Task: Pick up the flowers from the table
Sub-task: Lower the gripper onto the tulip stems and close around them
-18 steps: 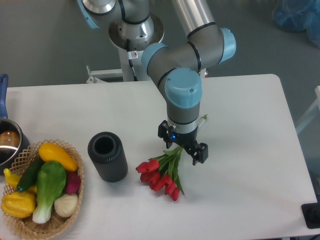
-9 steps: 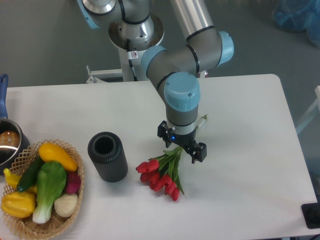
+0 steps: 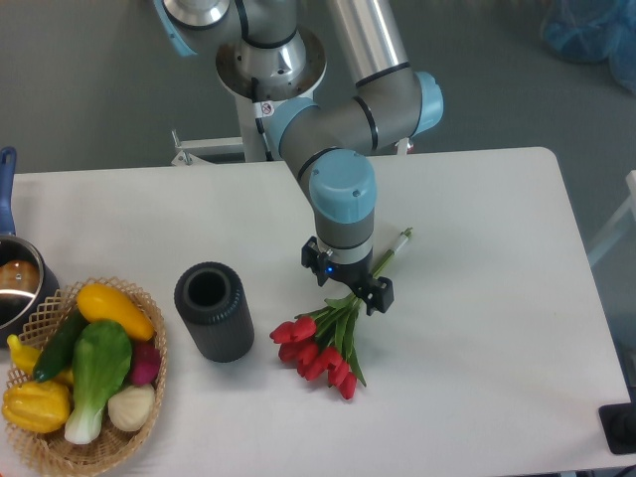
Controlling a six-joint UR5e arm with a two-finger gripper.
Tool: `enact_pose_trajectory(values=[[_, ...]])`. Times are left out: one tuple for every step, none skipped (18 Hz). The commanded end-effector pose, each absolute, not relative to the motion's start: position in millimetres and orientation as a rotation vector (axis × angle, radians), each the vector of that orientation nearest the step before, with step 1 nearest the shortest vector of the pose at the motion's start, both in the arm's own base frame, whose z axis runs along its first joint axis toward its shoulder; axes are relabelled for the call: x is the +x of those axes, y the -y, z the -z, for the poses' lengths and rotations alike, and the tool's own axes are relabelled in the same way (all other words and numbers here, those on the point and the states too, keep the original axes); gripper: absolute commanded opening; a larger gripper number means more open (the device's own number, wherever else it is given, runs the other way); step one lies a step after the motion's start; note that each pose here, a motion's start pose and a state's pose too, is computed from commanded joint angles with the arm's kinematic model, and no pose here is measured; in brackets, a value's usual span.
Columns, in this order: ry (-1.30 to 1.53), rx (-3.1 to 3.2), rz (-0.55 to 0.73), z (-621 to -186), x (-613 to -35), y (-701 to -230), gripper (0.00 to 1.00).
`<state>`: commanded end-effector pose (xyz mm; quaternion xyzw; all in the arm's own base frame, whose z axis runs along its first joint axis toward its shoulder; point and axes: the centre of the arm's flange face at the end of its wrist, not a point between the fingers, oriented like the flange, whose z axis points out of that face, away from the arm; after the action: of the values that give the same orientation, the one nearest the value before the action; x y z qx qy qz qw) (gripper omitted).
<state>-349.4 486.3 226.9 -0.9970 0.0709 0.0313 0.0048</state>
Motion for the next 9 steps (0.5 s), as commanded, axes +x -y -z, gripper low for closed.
enact_pose_trajectory(values=[[-0.208, -3.129, -0.093, -220.1, -346.9, -492.2, 1.00], [-0.186, -3.123, -0.106, -221.3, -345.7, -497.2, 1.00], [-0.169, -3.122, -0.107, -220.5, -343.4, -500.0, 1.00], [-0.166, -3.121, -0.107, -219.5, -340.9, -502.7, 1.00], [-0.164, -3.122, -0.105, -218.6, -340.9, -502.8, 1.00], [-0.164, -3.121, -0.107, -217.7, -341.6, -503.4, 1.00], [-0.164, -3.119, -0.111, -218.2, -342.5, -504.3, 1.00], [-0.168, -3.116, -0.116, -219.1, -343.4, -506.4, 1.00], [-0.168, -3.115, -0.118, -217.7, -345.0, -507.9, 1.00]])
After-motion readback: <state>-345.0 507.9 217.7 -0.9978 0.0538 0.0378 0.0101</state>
